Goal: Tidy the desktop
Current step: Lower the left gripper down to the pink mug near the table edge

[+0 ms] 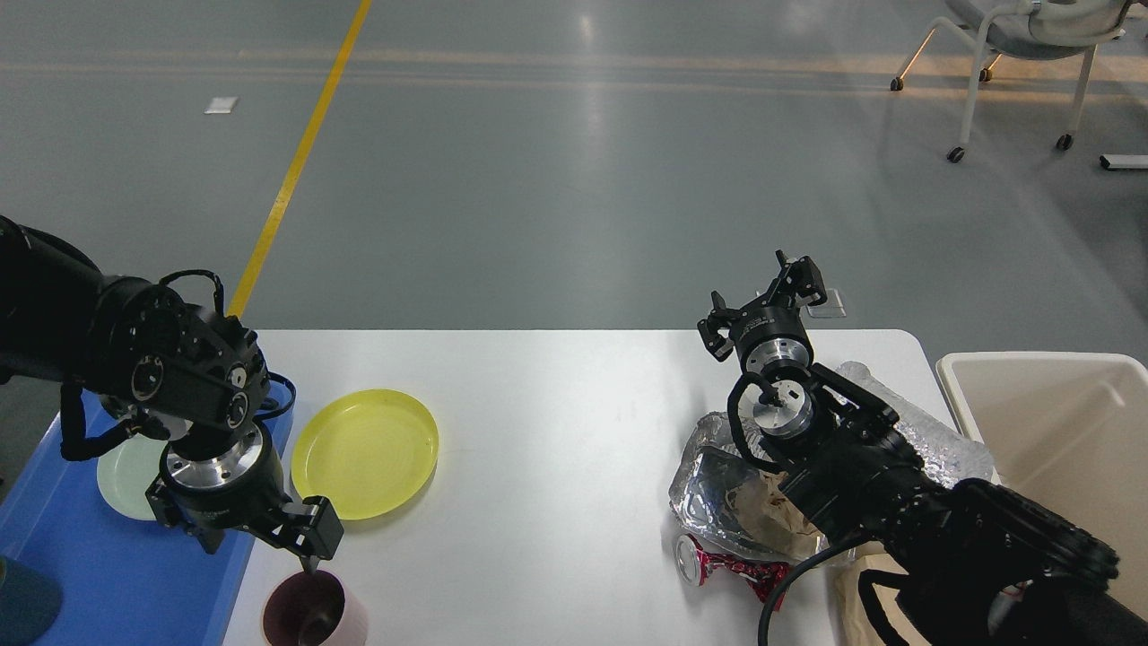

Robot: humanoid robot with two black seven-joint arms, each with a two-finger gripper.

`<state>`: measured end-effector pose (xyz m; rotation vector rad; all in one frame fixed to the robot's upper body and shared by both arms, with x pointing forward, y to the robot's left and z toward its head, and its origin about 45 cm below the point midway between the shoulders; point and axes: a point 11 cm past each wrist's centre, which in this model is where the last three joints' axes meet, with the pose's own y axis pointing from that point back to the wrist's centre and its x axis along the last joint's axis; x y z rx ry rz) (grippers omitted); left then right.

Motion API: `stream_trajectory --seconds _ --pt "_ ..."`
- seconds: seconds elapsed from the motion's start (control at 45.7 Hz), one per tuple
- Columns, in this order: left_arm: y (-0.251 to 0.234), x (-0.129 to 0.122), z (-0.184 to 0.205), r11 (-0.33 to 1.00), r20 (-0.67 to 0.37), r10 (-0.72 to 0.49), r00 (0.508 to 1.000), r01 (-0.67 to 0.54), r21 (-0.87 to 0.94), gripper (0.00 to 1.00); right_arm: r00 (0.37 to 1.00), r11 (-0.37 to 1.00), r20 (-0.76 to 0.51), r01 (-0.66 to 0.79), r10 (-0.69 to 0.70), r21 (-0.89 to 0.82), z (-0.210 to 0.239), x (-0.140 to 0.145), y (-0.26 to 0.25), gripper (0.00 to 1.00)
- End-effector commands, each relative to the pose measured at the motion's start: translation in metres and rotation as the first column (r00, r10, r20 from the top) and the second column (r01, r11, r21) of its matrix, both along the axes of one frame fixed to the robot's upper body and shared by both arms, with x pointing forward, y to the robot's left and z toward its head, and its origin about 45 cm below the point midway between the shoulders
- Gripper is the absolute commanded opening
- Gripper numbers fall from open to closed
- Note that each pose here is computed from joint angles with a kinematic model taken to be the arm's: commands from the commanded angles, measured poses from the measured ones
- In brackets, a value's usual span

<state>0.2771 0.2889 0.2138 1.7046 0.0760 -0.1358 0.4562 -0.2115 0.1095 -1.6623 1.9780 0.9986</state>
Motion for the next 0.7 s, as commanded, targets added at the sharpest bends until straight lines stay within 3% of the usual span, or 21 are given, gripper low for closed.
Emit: stream_trajectory --seconds 0.0,0.372,0.547,0.678 --pt "0.001 -0.011 -0.017 0.996 -0.045 -0.072 0.996 0.074 0.041 1.00 1.000 1.000 0.000 0.000 0.000 0.000 0.000 0.000 0.000 1.00" --pt "0.012 -0.018 -0.039 0.967 -0.048 -0.235 0.971 0.238 0.089 0.99 1.000 1.000 0.000 0.000 0.000 0.000 0.000 0.000 0.000 1.00" --pt "0.015 -0.023 -0.050 0.964 -0.036 -0.249 0.968 0.251 0.088 0.99 1.000 1.000 0.000 0.000 0.000 0.000 0.000 0.000 0.000 1.00" --pt "0.015 -0.025 -0.056 0.963 -0.041 -0.251 0.967 0.254 0.087 0.91 1.000 1.000 0.000 -0.001 0.001 0.001 0.000 0.000 0.001 1.00"
